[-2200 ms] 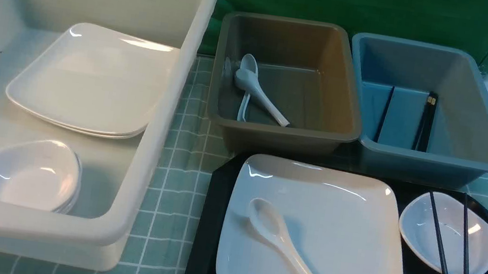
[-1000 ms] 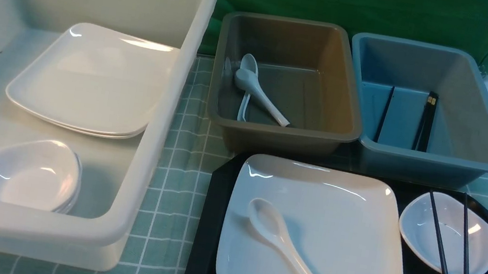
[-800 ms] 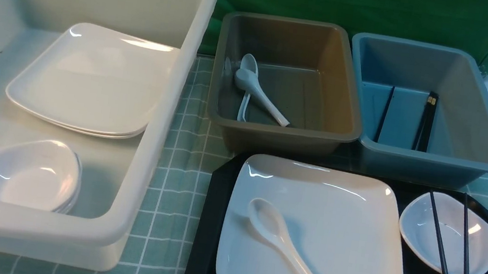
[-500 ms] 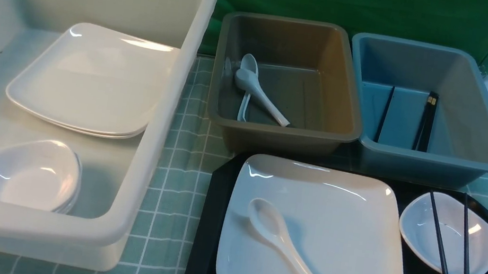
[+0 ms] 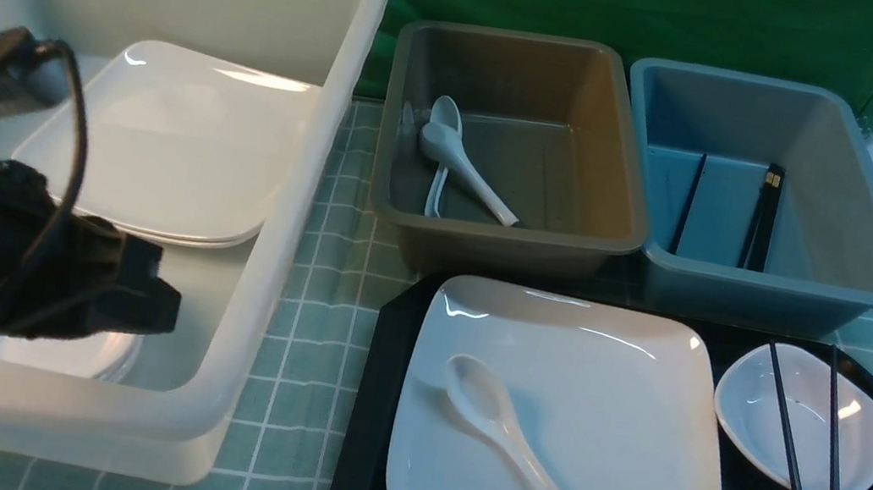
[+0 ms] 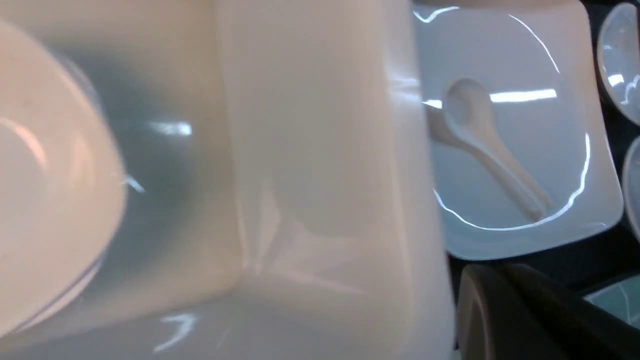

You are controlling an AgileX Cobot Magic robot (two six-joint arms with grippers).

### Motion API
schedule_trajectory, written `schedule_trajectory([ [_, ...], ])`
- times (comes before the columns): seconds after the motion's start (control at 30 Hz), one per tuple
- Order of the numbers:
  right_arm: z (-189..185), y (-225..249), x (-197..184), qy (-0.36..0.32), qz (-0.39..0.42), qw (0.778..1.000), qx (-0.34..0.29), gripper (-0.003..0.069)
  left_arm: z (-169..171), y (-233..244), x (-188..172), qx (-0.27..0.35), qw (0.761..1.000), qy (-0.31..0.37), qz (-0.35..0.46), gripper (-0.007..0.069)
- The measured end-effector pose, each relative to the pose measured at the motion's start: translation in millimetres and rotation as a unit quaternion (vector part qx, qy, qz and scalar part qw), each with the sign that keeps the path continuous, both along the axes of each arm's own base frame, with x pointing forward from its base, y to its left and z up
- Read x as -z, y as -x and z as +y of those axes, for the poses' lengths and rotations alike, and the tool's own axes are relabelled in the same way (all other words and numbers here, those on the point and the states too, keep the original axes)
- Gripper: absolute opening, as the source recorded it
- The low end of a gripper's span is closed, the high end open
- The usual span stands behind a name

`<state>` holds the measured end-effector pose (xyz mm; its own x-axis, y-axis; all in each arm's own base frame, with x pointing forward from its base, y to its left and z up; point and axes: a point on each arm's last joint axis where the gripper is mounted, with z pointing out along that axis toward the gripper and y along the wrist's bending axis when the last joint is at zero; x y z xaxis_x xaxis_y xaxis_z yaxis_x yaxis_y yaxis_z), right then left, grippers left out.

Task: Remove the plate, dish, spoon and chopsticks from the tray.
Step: Use the right arm to grab a pair of chopsticks from the plate

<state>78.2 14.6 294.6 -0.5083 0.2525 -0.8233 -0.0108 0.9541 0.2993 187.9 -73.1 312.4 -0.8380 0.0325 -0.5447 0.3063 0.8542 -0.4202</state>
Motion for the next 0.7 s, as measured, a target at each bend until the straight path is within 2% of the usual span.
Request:
schedule_trajectory([
  [0.13,0,-38,-8,0.055,0.13,0.99,-0.023,0.0021,-26,10,1,0.047,0.999,-0.016,-0.006,0.0001],
  [0.23,1,-75,-4,0.08,0.224,0.97,-0.046,0.0021,-40,20,4,0.067,0.997,-0.041,0.004,0.0001],
  [0.33,3,-115,5,0.084,0.283,0.954,-0.053,0.0064,-49,28,7,0.079,0.995,-0.068,0.006,0.0],
  [0.37,4,-132,10,0.083,0.305,0.947,-0.055,0.0116,-51,29,7,0.084,0.994,-0.073,0.005,0.0],
  [0.4,4,-134,11,0.083,0.307,0.946,-0.055,0.0139,-51,29,7,0.084,0.994,-0.074,0.006,0.0],
  [0.53,6,-180,33,0.083,0.341,0.935,-0.055,0.0517,-51,29,9,0.087,0.992,-0.088,0.001,0.0],
  [0.6,6,-191,43,0.084,0.348,0.932,-0.055,0.061,-51,29,9,0.085,0.993,-0.088,0.002,0.0],
  [0.7,6,-207,59,0.084,0.357,0.929,-0.053,0.0666,-51,28,9,0.084,0.992,-0.089,-0.001,0.0],
])
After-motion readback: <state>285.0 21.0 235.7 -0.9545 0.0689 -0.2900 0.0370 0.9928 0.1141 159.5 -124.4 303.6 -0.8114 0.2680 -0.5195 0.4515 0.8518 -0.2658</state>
